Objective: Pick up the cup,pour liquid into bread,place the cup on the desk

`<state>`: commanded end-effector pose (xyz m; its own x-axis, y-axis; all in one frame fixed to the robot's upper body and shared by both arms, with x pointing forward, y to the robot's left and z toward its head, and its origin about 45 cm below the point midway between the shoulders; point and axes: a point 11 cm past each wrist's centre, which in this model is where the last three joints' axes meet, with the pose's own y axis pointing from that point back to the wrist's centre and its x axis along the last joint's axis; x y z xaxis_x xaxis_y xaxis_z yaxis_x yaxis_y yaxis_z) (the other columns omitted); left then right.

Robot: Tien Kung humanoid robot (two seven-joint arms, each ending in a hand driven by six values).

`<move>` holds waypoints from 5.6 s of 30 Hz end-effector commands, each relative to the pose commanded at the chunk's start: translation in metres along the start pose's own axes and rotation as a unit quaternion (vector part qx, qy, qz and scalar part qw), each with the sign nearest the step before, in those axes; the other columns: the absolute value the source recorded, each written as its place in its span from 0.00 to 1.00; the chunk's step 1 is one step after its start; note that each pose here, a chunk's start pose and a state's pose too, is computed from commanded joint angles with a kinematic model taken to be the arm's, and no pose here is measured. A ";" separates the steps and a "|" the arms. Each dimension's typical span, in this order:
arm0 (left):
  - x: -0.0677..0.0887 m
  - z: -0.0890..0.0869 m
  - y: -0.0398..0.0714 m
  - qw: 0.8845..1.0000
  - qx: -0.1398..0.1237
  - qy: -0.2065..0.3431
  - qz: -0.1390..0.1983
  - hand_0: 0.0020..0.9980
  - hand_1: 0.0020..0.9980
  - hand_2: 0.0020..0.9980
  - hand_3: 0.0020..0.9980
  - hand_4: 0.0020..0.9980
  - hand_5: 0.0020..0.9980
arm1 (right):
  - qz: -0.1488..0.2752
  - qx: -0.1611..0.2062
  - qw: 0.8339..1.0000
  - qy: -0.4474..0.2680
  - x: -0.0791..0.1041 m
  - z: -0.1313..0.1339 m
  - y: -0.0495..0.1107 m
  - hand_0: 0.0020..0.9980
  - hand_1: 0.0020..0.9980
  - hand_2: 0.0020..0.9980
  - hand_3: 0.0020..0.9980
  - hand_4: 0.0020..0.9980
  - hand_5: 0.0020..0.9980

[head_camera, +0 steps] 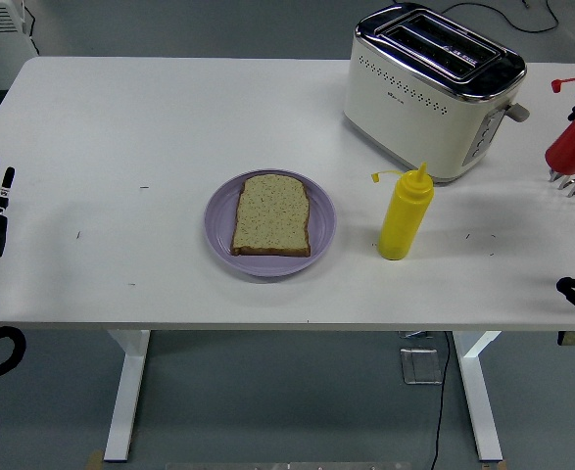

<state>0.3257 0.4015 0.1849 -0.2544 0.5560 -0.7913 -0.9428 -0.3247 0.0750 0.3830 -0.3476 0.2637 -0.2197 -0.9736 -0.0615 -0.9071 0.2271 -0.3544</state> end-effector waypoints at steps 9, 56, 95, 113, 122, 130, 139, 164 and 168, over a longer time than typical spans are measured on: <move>0.000 0.001 0.000 1.000 -0.001 0.000 0.000 0.80 0.79 0.82 0.73 0.52 1.00 | -0.016 -0.021 0.999 0.022 -0.011 0.029 0.024 0.15 0.13 0.24 0.33 0.27 0.17; 0.001 -0.001 0.001 1.000 0.000 0.002 0.002 0.80 0.79 0.82 0.73 0.52 1.00 | -0.051 -0.112 0.991 0.042 -0.043 0.091 0.063 0.16 0.14 0.26 0.33 0.24 0.29; 0.002 -0.003 0.002 1.000 0.002 0.002 0.003 0.80 0.79 0.82 0.73 0.52 1.00 | -0.038 -0.125 0.990 0.057 -0.039 0.101 0.066 0.26 0.28 0.35 0.40 0.49 0.18; 0.001 -0.001 0.001 1.000 -0.001 0.002 0.002 0.80 0.79 0.82 0.73 0.52 1.00 | -0.059 -0.123 0.986 0.094 -0.038 0.103 0.079 0.48 0.50 0.50 0.53 0.58 0.15; 0.001 0.000 0.001 1.000 -0.002 0.002 0.002 0.80 0.79 0.82 0.73 0.52 1.00 | -0.054 -0.128 0.985 0.104 -0.033 0.106 0.083 0.65 0.62 0.63 0.73 0.60 0.14; 0.001 0.000 0.000 1.000 -0.002 0.003 0.002 0.80 0.79 0.82 0.73 0.52 1.00 | -0.053 -0.134 0.984 0.106 -0.032 0.109 0.086 0.78 0.71 0.77 0.84 0.63 0.15; 0.001 0.001 0.000 1.000 -0.003 0.003 0.002 0.80 0.79 0.82 0.73 0.52 1.00 | -0.057 -0.130 0.984 0.110 -0.034 0.108 0.085 0.81 0.74 0.81 0.88 0.64 0.15; 0.001 0.000 0.000 1.000 -0.002 0.002 0.001 0.80 0.79 0.82 0.73 0.52 1.00 | -0.059 -0.122 0.983 0.120 -0.027 0.105 0.088 0.96 0.86 0.96 1.00 0.70 0.12; 0.001 0.000 0.001 1.000 -0.002 0.002 0.002 0.80 0.79 0.82 0.73 0.52 1.00 | -0.061 -0.121 0.983 0.120 -0.025 0.105 0.089 0.97 0.87 0.97 1.00 0.71 0.12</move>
<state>0.3247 0.4021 0.1839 -0.2572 0.5523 -0.7930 -0.9411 -0.3295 0.0757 0.3451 -0.3057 0.1360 -0.1558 -0.9675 0.1991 -0.9846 0.1358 -0.1104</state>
